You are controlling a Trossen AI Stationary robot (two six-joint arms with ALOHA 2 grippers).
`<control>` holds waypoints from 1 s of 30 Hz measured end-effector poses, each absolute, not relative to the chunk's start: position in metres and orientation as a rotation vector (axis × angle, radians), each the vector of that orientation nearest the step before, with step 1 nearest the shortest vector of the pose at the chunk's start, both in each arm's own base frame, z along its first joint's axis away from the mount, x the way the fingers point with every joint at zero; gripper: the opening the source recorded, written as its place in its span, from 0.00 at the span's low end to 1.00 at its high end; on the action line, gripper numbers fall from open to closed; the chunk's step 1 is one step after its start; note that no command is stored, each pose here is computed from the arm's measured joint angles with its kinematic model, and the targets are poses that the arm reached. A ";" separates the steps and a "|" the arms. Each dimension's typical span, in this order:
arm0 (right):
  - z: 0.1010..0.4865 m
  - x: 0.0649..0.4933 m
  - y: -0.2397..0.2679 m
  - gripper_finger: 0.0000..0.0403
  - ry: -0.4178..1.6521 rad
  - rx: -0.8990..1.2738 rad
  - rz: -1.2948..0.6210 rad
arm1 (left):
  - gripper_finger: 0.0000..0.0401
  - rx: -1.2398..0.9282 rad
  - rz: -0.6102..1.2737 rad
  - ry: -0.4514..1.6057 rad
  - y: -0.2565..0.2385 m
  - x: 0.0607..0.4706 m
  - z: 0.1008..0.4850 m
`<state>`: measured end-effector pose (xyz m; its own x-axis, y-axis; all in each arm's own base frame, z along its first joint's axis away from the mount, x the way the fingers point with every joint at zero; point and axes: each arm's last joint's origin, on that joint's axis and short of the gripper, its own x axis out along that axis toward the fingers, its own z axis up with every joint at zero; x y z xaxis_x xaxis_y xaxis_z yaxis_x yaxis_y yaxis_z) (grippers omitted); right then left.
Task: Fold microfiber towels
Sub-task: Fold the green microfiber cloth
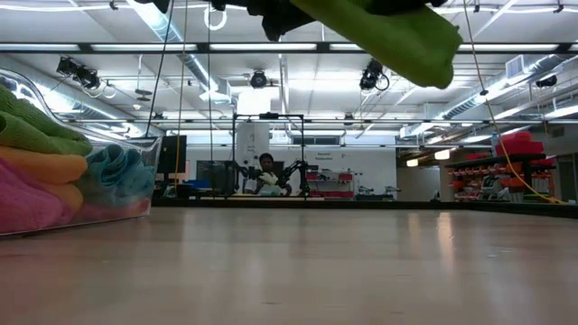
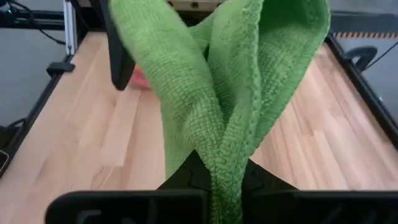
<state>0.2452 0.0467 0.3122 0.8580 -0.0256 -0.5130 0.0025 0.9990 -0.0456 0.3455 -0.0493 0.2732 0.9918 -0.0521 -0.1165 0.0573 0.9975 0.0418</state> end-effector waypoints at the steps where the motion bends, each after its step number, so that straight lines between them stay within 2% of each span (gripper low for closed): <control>1: 0.311 0.245 0.047 0.06 0.547 -0.040 -0.016 | 0.76 0.052 -0.040 0.116 -0.049 0.345 0.273; 10: 0.294 0.257 0.049 0.06 0.635 -0.006 -0.003 | 0.67 0.089 0.006 0.121 -0.047 0.345 0.273; 16: 0.281 0.268 0.051 0.06 0.681 -0.008 0.007 | 0.58 0.094 0.007 0.172 -0.047 0.345 0.268; 24: 0.282 0.268 0.052 0.06 0.677 0.024 0.044 | 0.34 0.152 -0.002 0.231 -0.047 0.344 0.262; 30: 0.272 0.274 0.055 0.06 0.722 0.059 0.089 | 0.09 0.160 -0.034 0.261 -0.050 0.343 0.259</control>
